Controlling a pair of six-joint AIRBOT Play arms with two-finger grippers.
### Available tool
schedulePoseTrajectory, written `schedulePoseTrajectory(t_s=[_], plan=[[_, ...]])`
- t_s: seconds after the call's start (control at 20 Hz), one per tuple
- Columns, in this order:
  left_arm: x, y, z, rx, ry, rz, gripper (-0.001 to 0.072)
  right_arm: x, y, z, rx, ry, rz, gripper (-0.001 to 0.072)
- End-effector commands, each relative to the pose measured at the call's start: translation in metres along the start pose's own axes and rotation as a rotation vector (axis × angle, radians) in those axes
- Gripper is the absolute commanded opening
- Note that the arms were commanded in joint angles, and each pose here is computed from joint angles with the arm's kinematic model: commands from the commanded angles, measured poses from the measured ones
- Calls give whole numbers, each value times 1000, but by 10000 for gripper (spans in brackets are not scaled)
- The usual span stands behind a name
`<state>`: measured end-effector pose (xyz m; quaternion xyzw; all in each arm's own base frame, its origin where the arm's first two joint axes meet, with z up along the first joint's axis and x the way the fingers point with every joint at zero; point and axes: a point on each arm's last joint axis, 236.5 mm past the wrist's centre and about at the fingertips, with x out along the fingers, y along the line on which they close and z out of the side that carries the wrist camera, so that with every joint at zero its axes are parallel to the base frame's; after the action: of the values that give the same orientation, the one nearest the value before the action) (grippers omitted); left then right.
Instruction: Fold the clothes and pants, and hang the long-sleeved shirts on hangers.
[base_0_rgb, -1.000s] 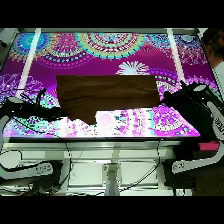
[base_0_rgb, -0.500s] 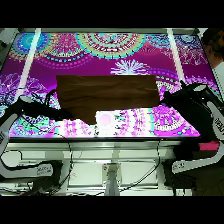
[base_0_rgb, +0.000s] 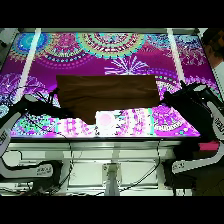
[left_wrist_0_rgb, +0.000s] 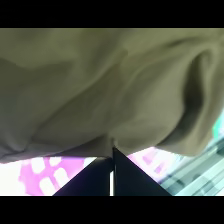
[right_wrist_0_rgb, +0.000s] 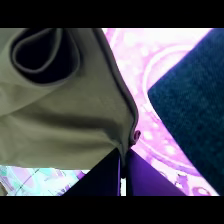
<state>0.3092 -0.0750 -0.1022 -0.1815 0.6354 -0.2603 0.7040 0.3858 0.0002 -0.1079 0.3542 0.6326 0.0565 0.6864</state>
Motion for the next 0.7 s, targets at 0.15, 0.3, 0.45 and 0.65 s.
schedulePoseTrajectory(t_s=[0.15,0.3,0.45,0.65], plan=[[-58,-31,34,105,-217,16,17,-26,26,-2,-127,-39,37,16],[-111,-55,55,111,-418,-1,18,-56,70,-3,-210,-111,132,16],[-166,-56,69,101,-613,53,17,-85,114,-14,-301,-178,194,16],[-218,-30,88,60,-814,196,18,-99,155,-23,-404,-257,200,16]])
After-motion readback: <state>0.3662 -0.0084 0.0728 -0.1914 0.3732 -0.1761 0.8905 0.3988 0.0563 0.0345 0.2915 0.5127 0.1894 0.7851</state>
